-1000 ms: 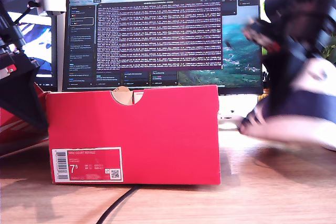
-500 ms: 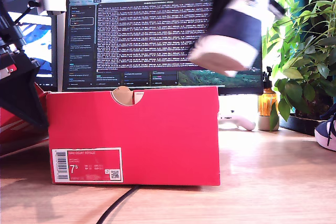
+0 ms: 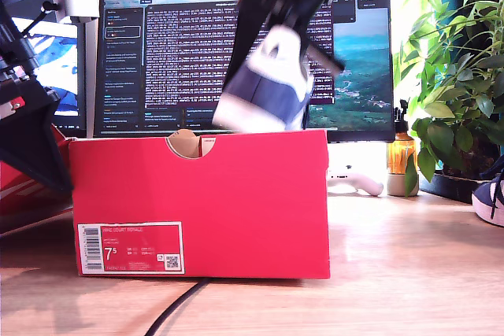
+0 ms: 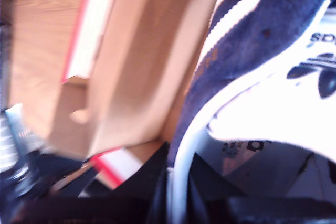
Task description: Pack the blue shoes by picking the first shoe and placing it inside the red shoebox, left side, then picking and rotating the second shoe and placing it in the shoebox
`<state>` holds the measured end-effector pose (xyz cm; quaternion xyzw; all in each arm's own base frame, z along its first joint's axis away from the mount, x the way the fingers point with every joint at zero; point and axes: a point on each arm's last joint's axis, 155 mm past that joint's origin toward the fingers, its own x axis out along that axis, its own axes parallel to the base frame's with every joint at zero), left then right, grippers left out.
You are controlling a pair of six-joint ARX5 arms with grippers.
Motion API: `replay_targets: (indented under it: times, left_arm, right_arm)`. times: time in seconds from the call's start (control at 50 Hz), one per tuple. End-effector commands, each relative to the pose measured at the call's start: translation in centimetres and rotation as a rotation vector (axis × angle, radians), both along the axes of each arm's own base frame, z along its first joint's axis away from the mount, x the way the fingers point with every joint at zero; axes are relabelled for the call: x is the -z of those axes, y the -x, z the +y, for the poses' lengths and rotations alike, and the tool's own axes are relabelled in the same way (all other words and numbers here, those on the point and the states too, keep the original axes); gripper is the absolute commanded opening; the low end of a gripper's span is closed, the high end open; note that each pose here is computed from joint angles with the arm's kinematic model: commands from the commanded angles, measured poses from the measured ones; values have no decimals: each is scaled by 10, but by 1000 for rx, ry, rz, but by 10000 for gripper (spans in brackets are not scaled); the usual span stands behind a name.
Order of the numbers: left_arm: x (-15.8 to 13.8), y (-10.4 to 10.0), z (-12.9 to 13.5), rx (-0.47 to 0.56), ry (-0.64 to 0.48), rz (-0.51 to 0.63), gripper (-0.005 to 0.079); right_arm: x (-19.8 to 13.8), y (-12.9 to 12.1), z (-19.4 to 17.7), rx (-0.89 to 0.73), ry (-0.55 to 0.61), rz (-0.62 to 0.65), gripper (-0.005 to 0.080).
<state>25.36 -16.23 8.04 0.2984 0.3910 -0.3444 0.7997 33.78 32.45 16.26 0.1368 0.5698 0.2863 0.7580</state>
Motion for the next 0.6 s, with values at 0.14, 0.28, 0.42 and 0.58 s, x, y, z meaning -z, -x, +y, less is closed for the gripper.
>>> replay_targets:
  times: [0.14,0.28,0.42,0.58]
  left_arm:
    - [2,-1,-2,11,-2,-3,-18]
    - [2,-1,-2,17,-6,-6,-18]
    - [2,-1,-2,17,-5,-6,-18]
    - [2,-1,-2,20,-7,-7,-18]
  right_arm:
    - [-16,-5,38,14,-93,-43,-13]
    - [-11,-5,55,26,-108,-48,-13]
    - [2,-6,63,37,-106,-26,-13]
    - [17,-12,65,64,-83,-21,-13]
